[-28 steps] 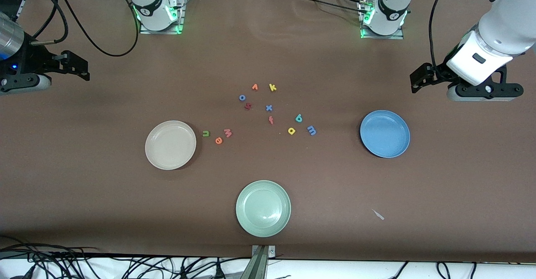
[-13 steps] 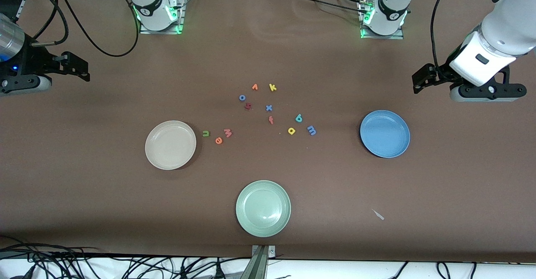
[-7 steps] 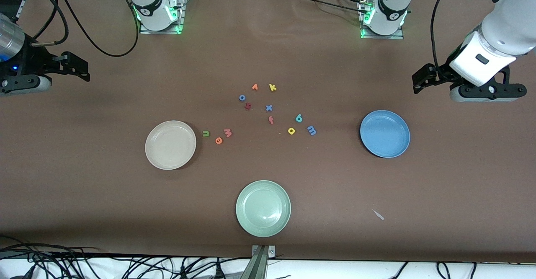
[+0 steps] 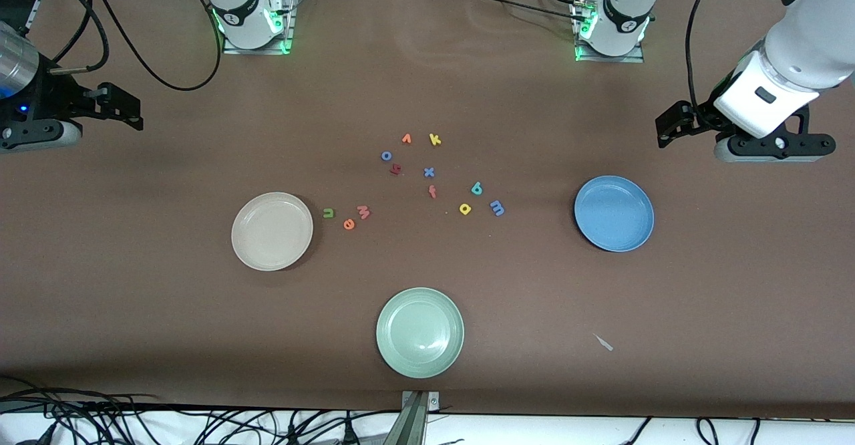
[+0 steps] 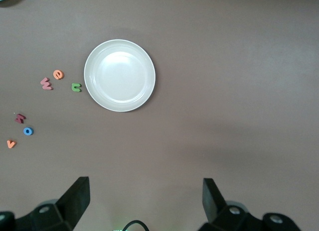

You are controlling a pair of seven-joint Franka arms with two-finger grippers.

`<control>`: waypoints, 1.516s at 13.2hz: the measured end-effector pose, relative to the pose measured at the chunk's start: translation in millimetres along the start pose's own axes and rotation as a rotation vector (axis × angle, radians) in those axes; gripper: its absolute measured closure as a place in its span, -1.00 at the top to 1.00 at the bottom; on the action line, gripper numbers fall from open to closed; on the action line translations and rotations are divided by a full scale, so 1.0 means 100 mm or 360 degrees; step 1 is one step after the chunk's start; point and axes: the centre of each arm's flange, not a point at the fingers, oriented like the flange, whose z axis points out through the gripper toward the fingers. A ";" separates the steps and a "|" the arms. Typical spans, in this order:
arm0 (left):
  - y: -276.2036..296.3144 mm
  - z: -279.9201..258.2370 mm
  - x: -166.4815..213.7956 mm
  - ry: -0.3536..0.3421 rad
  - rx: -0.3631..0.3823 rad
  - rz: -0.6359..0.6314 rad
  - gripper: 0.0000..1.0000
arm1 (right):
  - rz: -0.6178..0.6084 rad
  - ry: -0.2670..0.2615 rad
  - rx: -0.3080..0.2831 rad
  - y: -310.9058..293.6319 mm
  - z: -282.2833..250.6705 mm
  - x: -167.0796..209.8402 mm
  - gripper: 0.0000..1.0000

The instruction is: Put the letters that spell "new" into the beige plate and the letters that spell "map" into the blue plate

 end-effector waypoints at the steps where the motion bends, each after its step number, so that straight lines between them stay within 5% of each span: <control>1: 0.01 0.03 0.02 -0.0005 0.0000 0.0003 1.00 | 0.0000 0.0000 0.0000 0.00 0.00 0.00 1.00; 20: -0.10 0.09 0.10 0.0006 -0.0005 -0.0030 1.00 | 0.0000 0.0000 0.0000 0.00 0.00 0.00 1.00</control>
